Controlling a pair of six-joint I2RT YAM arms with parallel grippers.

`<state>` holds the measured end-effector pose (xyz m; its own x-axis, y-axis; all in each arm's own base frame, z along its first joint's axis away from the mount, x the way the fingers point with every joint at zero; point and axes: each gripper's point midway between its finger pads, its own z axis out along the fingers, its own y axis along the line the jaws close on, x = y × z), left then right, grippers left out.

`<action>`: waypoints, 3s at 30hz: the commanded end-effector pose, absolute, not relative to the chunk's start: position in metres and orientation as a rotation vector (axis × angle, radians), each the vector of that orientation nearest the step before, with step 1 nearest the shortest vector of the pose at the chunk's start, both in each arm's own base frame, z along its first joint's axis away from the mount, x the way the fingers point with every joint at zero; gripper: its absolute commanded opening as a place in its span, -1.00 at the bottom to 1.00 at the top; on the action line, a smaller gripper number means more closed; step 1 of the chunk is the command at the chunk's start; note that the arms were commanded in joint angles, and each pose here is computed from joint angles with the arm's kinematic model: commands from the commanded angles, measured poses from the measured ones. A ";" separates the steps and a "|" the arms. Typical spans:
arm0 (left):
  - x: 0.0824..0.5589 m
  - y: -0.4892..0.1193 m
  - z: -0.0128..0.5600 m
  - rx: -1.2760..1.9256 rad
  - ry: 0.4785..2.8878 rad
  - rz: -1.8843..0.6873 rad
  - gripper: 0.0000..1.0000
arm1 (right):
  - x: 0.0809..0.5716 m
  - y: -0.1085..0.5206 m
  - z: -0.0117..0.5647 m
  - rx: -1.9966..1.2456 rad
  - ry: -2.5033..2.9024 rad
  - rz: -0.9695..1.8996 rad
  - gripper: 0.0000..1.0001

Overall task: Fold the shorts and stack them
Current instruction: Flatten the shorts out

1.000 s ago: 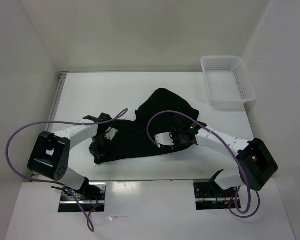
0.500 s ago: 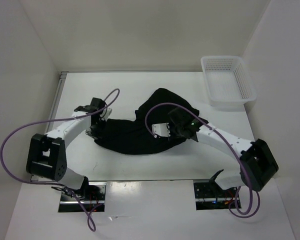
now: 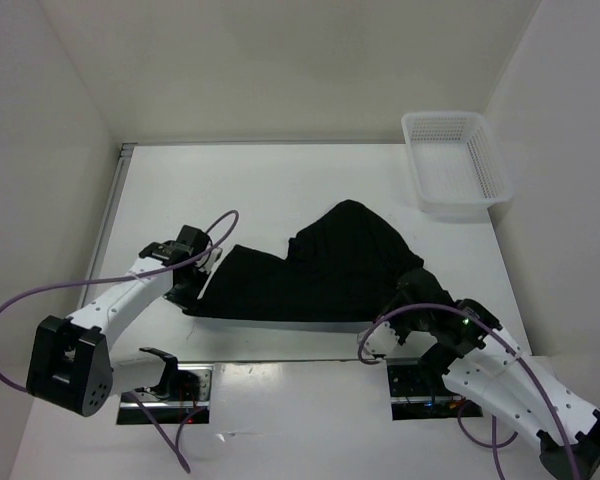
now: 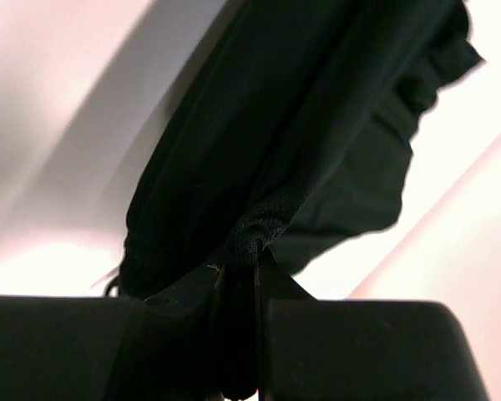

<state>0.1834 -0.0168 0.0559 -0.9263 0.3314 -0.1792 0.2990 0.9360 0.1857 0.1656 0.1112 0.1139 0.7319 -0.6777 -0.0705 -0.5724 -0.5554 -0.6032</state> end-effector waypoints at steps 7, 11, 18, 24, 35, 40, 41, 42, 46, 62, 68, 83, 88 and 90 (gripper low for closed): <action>0.141 -0.016 0.067 0.604 2.976 0.222 -0.46 | 0.147 0.121 0.119 -2.288 0.722 -0.207 0.79; 0.141 -0.024 0.074 0.602 2.965 0.153 -0.27 | 0.141 0.131 0.151 -2.098 0.618 -0.260 0.82; 0.256 -0.060 0.096 0.498 2.698 0.074 -0.11 | 0.179 0.159 0.241 -1.597 0.628 -0.318 0.94; 0.362 -0.097 0.068 0.499 2.683 0.045 0.01 | 0.283 0.170 0.198 -1.490 1.537 -0.007 0.78; 0.373 -0.135 0.025 0.578 2.751 -0.149 0.41 | 0.378 0.133 0.097 -0.941 2.267 0.206 0.66; 0.342 -0.123 -0.006 0.605 2.863 -0.093 0.27 | 0.370 0.112 0.060 -0.861 2.375 0.097 0.71; 0.341 -0.123 -0.011 0.607 2.877 -0.090 0.21 | 0.370 0.107 0.054 -0.842 2.393 0.065 0.71; 0.338 -0.120 -0.017 0.607 2.888 -0.070 0.07 | 0.374 0.101 0.055 -0.820 2.389 0.041 0.74; 0.348 -0.115 -0.023 0.585 2.872 -0.040 -0.82 | 0.371 0.090 0.040 -0.809 2.424 -0.028 0.74; 0.409 -0.006 0.035 0.174 2.713 0.189 -1.00 | 0.490 0.137 0.085 -0.855 2.167 -0.139 -1.00; 0.392 -0.005 0.031 0.177 2.732 0.190 -1.00 | 0.496 0.159 0.105 -0.808 2.164 -0.106 0.30; 0.387 -0.006 0.032 0.188 2.737 0.201 -0.99 | 0.350 0.126 0.021 -1.097 2.444 0.047 0.52; 0.388 -0.013 0.032 0.207 2.743 0.182 -0.99 | 0.380 0.128 0.014 -1.011 2.405 -0.026 -0.66; 0.392 -0.015 0.034 0.210 2.740 0.167 -0.99 | 0.419 0.130 0.029 -0.951 2.336 -0.117 -0.95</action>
